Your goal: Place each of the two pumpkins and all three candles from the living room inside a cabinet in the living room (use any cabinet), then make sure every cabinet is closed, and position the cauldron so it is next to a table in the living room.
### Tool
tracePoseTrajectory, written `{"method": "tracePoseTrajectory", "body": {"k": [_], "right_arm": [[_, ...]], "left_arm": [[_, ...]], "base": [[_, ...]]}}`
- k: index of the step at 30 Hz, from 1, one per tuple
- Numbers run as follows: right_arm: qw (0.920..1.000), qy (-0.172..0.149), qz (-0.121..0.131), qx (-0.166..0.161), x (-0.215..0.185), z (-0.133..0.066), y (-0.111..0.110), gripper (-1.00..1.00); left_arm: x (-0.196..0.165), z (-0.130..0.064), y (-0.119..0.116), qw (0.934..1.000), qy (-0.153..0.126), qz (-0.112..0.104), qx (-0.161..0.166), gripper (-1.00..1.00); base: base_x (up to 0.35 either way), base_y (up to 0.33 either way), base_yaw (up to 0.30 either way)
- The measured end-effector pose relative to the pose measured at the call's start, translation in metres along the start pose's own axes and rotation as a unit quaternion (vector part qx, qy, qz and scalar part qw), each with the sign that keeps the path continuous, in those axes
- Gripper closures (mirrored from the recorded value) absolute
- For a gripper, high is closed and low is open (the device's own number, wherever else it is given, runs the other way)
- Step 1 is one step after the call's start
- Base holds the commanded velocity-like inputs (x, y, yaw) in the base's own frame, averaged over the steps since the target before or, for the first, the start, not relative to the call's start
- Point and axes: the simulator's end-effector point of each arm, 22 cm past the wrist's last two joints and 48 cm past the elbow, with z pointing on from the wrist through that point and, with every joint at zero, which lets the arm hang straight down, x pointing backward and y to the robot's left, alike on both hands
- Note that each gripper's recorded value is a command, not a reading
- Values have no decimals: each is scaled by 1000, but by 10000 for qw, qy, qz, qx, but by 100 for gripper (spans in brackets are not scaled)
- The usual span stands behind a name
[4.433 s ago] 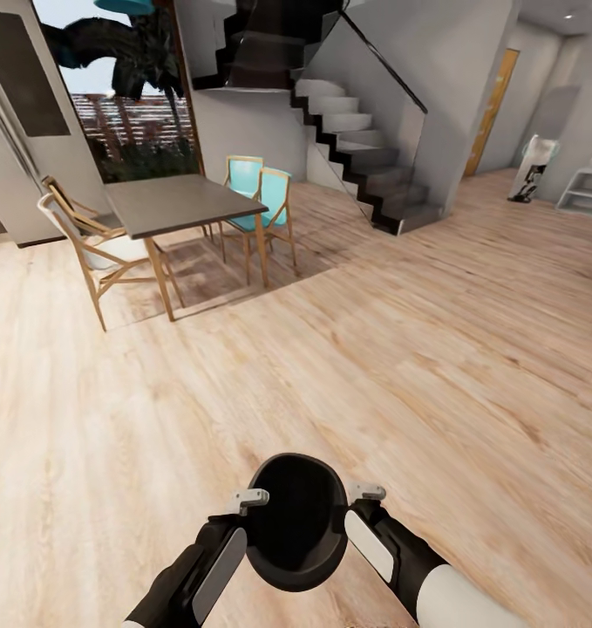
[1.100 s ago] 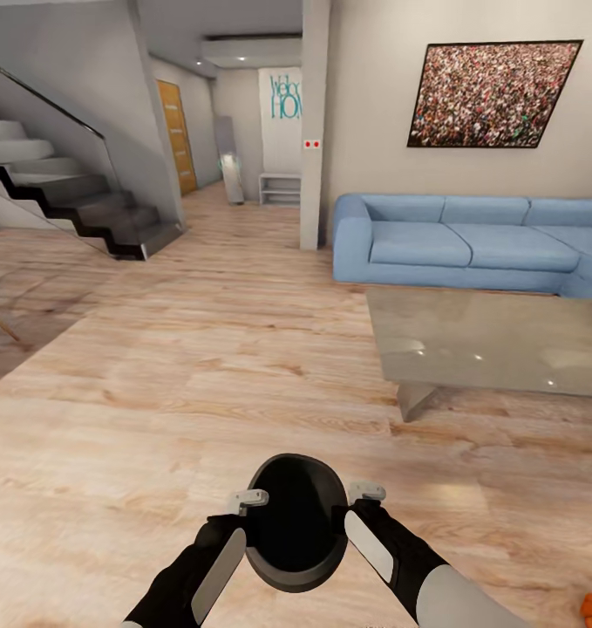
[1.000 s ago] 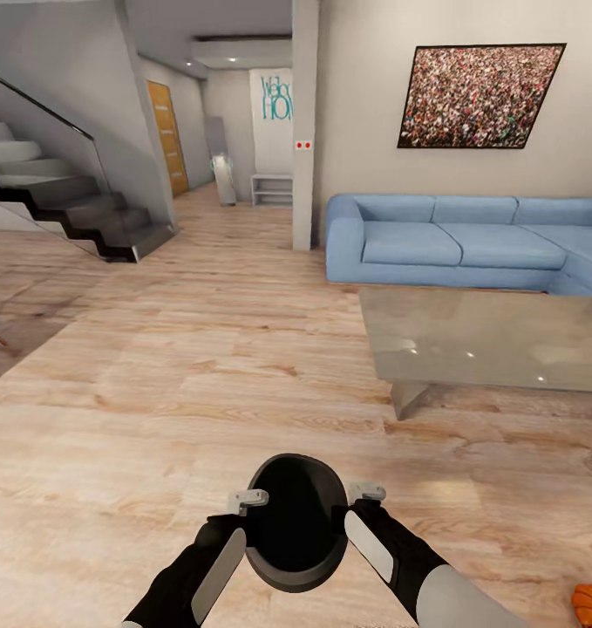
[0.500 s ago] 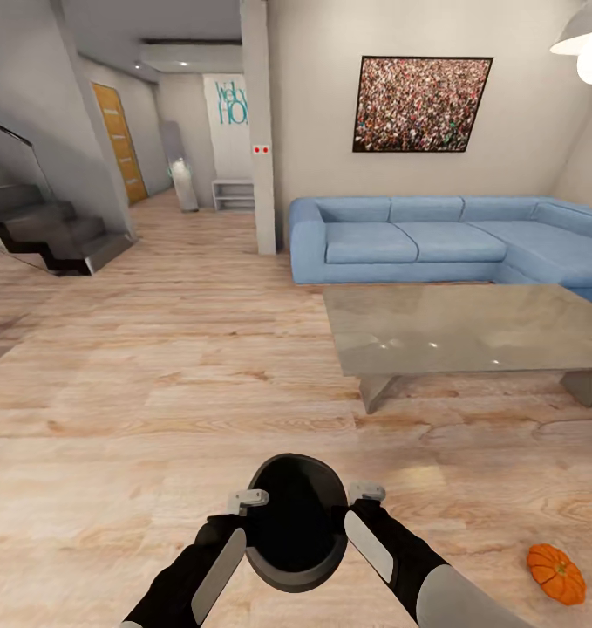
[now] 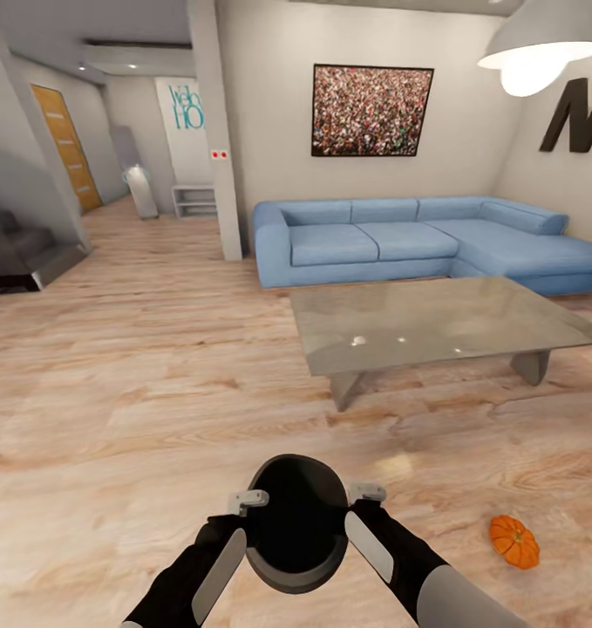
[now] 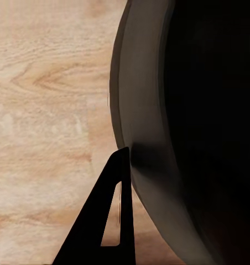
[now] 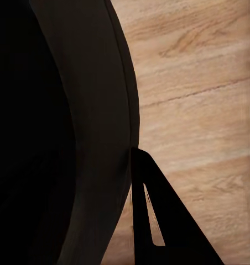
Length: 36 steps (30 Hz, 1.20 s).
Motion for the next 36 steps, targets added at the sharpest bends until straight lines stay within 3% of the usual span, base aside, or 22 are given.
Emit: {"method": "tracePoseTrajectory", "body": {"k": [25,36], "right_arm": [[10000,-20,5,2,-1,-1,1,100],[10000,-22,8,0,-1,-1,1,100]], "left_arm": [[-1,-1,1,10000,-19,8,-1,100],[-2,-1,1,10000,-22,4,-6,100]], "base": [[280,-5,-25],[147,-112,0]]}}
